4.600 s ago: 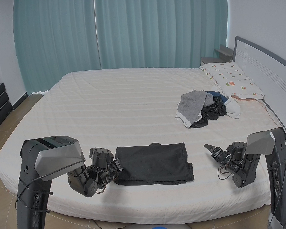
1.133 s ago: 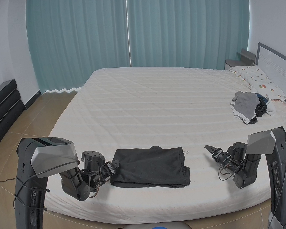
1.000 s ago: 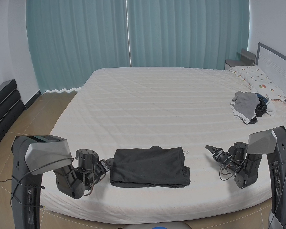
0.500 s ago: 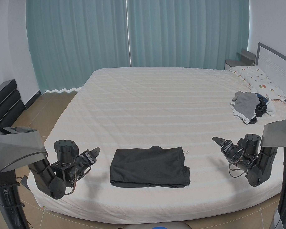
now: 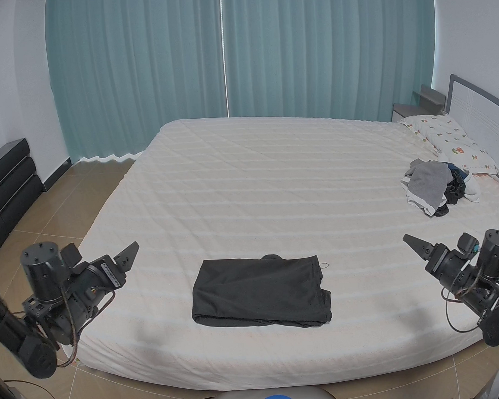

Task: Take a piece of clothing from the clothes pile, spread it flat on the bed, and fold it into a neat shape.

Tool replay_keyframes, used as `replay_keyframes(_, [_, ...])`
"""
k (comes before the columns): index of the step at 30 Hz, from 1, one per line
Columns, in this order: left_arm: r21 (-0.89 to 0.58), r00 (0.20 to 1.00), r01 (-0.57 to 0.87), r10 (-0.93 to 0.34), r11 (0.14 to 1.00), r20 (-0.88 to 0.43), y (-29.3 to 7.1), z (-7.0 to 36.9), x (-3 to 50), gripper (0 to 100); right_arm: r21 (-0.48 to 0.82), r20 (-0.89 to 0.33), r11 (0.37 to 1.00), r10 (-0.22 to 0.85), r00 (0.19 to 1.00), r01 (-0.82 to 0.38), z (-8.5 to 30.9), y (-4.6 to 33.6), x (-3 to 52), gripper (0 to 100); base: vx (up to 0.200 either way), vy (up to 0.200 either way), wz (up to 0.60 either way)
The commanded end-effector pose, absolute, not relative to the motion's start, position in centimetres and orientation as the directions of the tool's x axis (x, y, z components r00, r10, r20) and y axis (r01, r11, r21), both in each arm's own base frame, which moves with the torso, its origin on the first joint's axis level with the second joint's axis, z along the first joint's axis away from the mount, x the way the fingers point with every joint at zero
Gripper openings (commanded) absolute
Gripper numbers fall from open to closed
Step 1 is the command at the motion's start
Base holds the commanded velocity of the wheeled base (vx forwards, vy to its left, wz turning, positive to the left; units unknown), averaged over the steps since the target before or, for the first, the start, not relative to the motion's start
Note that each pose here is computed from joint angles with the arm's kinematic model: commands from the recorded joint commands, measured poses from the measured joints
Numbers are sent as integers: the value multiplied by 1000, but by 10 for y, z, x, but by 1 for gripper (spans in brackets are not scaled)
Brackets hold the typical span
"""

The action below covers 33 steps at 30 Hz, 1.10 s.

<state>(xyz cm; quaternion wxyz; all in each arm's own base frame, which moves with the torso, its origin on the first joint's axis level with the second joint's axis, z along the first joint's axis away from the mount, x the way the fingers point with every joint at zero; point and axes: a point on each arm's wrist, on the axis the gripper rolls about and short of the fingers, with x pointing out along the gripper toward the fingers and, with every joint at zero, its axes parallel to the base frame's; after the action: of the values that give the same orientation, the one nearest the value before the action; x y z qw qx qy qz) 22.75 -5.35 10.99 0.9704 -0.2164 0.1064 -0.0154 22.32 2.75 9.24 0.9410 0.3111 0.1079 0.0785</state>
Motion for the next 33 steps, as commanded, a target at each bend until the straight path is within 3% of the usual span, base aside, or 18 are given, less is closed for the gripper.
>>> replay_keyframes(1, [-357, 996, 45, -70, 933, -59, -35, 139, 159, 100, 510, 12, 841, 204, 979, -182, 138, 18, 153, 100, 0, 0, 0])
replay_keyframes(10, [-239, 999, 13, -1, 971, 48, -20, 158, 105, 100, 463, 75, 843, 271, 960, -274, 182, 11, 76, 100, 0, 0, 0])
replay_keyframes(16, [-88, 996, -21, 28, 996, 80, -9, 179, 64, 100, 433, -24, 866, 287, 958, -249, 208, 8, 33, 100, 0, 0, 0])
replay_keyframes(23, [-51, 992, -126, 127, 991, 24, 1, 199, 29, 100, 235, -96, 945, 255, 962, -226, 192, 5, 9, 100, 0, 0, 0])
replay_keyframes(25, [-36, 987, -162, 162, 986, -10, 4, 197, 19, 100, 119, -107, 972, 216, 971, -203, 188, 4, 1, 100, 0, 0, 0])
replay_keyframes(28, [0, 971, -233, 233, 972, -62, 6, 190, 15, 100, -24, -95, 977, 210, 973, -213, 186, 4, -4, 100, 0, 0, 0])
replay_keyframes(33, [22, 969, -235, 236, 972, -72, 8, 179, 7, 100, -115, -78, 969, 210, 975, -218, 171, 4, -15, 100, 0, 0, 0])
